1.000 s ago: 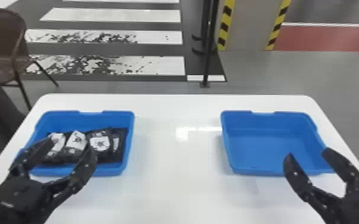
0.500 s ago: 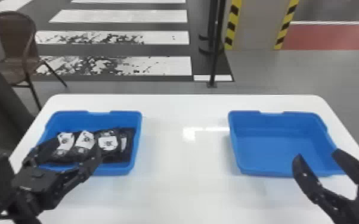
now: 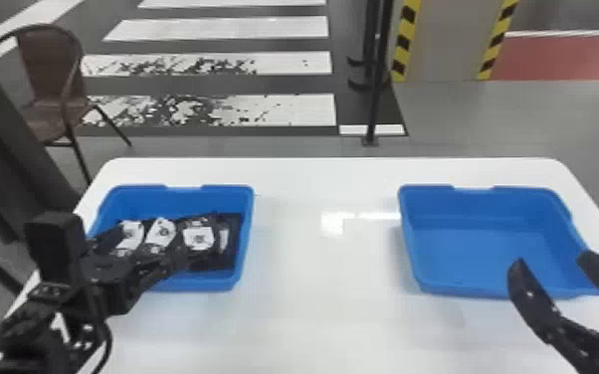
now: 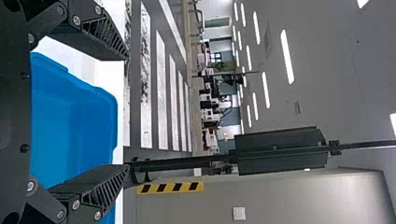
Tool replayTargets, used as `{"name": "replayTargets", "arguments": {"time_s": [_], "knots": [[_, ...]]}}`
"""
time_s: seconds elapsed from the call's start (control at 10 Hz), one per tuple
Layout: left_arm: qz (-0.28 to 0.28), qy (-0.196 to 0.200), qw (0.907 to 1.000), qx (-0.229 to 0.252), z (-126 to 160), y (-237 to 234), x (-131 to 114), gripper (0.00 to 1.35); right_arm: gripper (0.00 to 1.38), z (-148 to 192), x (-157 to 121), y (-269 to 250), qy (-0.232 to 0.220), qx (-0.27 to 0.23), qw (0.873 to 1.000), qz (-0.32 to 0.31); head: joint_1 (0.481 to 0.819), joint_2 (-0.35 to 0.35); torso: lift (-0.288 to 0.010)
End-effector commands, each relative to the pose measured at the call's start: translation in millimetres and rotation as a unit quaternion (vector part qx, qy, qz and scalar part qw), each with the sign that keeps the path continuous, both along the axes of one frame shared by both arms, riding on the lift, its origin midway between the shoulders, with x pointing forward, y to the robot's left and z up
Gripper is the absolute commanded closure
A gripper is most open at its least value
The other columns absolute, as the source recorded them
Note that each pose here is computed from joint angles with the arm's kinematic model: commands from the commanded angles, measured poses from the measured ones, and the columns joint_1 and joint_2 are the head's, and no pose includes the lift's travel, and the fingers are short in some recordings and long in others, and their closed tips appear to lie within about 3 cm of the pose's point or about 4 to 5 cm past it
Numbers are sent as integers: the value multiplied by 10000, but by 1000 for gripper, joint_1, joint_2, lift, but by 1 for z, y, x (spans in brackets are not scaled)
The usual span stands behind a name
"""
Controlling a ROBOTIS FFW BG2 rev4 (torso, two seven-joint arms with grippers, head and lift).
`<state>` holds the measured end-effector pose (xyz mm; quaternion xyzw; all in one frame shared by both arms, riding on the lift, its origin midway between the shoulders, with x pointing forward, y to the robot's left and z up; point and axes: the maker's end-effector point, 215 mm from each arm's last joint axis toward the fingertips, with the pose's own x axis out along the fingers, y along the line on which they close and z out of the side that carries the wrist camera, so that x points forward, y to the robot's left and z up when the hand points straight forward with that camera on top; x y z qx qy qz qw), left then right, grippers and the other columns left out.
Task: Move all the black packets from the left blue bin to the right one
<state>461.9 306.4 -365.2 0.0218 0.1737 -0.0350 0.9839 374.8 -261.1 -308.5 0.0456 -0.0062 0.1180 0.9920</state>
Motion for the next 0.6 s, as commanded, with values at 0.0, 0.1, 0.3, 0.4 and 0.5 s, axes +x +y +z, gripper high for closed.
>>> {"name": "replayTargets", "arguments": {"time_s": [0.0,0.1,0.3,0.4,0.5], "knots": [[-43,238,9996,-136,-15,-7,14,151,211,0,0,1,1,12,10000,5,695,62,-140],[-154,447,9986,-216,-28,-18,23,153,211,0,0,2,1,19,10000,13,695,58,-140],[-237,736,9963,-369,-49,-28,40,151,211,0,1,5,-11,38,10000,36,695,41,-140],[-199,876,9954,-335,-58,-24,42,151,211,0,2,6,-14,56,10000,41,695,32,-140],[-119,1011,9945,-234,-63,-17,43,151,211,-1,2,6,-2,62,10000,49,695,31,-140]]}}
